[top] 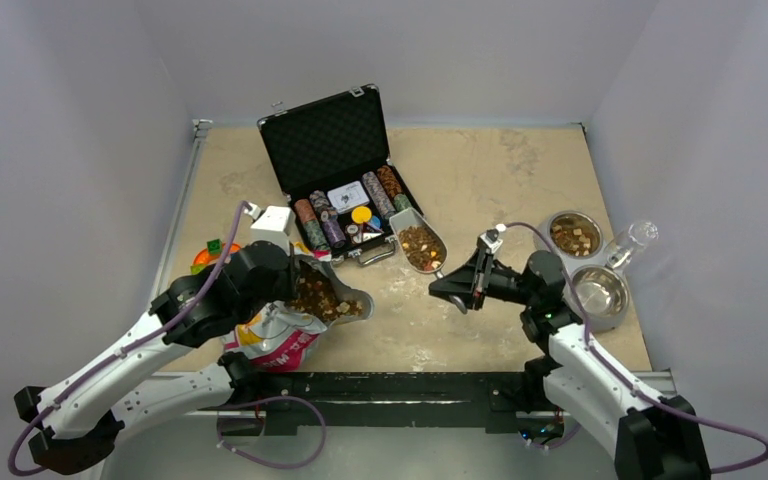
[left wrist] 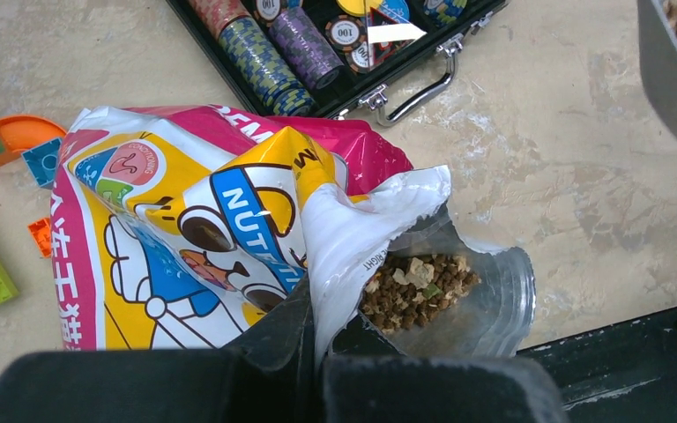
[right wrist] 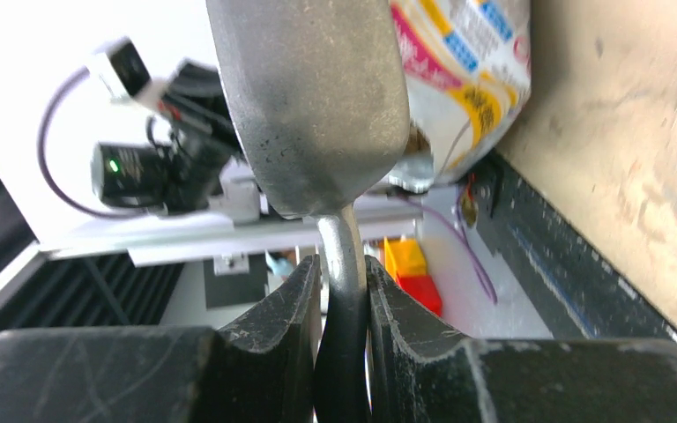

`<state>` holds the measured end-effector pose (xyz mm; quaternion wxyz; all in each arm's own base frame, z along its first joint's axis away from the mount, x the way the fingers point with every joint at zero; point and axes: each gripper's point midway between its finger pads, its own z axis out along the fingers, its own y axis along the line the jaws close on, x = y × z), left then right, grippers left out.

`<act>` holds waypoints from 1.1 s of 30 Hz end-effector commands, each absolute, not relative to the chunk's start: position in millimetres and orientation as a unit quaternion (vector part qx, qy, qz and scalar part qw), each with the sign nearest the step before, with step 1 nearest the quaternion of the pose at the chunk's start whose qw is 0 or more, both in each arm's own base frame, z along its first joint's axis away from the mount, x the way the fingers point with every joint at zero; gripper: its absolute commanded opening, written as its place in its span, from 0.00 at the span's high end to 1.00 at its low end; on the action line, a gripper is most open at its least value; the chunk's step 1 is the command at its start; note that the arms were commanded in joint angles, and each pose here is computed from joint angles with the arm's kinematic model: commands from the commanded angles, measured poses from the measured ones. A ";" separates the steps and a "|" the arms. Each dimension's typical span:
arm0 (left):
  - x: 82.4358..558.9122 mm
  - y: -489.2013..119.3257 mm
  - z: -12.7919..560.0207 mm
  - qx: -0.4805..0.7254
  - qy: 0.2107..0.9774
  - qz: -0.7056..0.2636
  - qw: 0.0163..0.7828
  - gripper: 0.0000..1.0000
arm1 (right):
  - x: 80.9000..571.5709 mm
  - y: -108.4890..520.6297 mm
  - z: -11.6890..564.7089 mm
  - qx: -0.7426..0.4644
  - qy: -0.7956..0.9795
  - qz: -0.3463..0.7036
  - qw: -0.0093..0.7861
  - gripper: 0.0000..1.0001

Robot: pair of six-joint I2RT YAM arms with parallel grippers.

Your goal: Serve the pet food

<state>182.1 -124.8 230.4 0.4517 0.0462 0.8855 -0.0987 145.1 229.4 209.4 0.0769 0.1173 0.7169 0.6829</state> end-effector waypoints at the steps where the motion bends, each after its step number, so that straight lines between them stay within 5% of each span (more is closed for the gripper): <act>1: 188.0 -97.9 251.0 0.017 0.870 -0.059 0.489 1.00 | 189.3 217.1 256.4 0.104 0.680 0.704 0.178 1.00; 14: 179.9 -96.4 250.2 0.027 0.875 -0.068 0.478 1.00 | 303.0 113.6 224.1 0.398 0.573 0.619 0.359 1.00; 33: 175.1 -105.9 240.8 0.066 0.885 -0.074 0.455 1.00 | 288.2 -14.0 143.0 0.727 0.366 0.425 0.396 1.00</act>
